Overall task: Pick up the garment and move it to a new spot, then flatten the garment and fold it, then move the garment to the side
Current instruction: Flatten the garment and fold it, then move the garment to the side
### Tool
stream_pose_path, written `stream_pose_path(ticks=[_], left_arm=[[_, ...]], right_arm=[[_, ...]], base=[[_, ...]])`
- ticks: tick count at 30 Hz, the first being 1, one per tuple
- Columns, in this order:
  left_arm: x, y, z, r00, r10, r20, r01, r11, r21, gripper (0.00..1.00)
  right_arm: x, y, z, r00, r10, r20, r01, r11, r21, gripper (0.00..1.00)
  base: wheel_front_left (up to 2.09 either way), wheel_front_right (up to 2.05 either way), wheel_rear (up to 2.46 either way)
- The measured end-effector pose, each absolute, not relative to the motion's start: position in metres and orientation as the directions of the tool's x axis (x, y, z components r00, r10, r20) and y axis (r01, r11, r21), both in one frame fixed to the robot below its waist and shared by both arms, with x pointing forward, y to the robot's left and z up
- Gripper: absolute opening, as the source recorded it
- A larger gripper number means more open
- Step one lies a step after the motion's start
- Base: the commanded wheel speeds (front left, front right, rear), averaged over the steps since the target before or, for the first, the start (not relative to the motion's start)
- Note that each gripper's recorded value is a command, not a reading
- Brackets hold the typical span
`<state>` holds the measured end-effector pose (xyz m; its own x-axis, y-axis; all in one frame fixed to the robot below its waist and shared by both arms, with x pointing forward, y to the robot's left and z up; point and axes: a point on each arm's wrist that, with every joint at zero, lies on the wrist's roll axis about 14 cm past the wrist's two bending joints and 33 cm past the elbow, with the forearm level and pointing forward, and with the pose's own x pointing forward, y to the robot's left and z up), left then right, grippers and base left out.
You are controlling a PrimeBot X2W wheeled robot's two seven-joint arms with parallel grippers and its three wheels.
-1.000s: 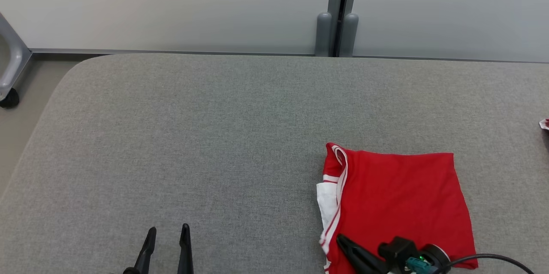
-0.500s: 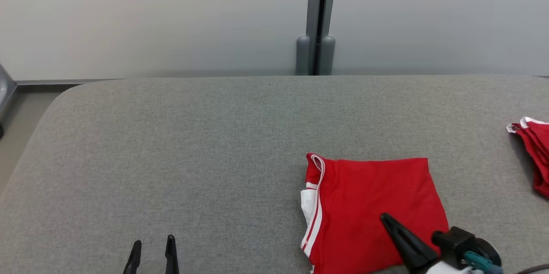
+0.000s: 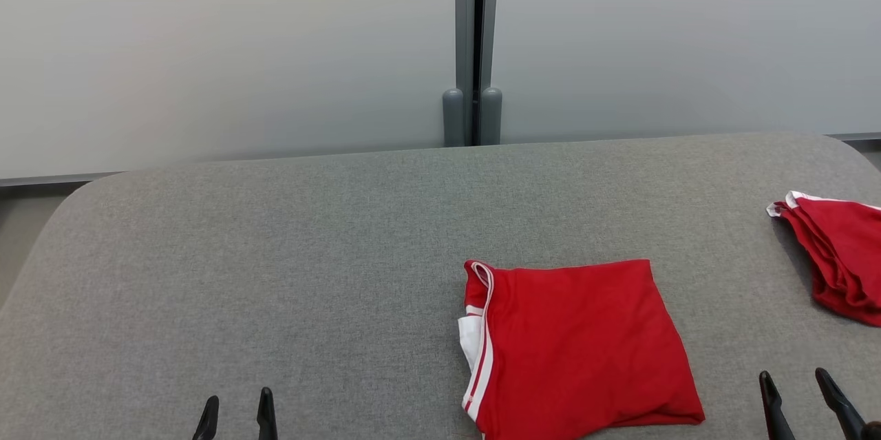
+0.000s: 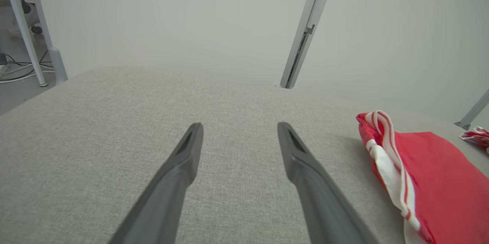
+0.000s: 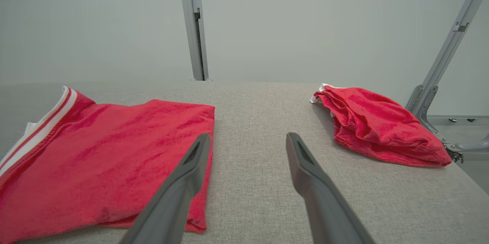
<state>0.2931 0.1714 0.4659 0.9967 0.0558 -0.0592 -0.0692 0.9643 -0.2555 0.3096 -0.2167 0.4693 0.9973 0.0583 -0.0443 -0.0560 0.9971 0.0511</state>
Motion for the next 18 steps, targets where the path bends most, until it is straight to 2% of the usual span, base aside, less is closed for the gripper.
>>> stream_pose_path(ticks=[10, 15, 18], left_arm=[[0.294, 0.172, 0.464, 0.996, 0.054, -0.066, -0.069, 0.965, -0.254, 1.0], [0.297, 0.169, 0.46, 0.995, 0.047, -0.083, -0.067, 0.965, -0.254, 1.0], [0.301, 0.166, 0.458, 0.996, 0.035, -0.087, -0.056, 0.966, -0.252, 1.0]], right_arm=[[0.302, -0.221, 0.455, 0.996, 0.018, -0.085, -0.01, 0.996, 0.093, 1.0], [0.323, -0.213, 0.449, 0.992, 0.053, -0.113, -0.033, 0.984, 0.172, 1.0], [0.344, -0.199, 0.441, 0.97, 0.123, -0.208, -0.072, 0.968, 0.239, 1.0]], base=[[0.0, 0.0, 0.0], [0.0, 0.0, 0.0], [0.0, 0.0, 0.0]])
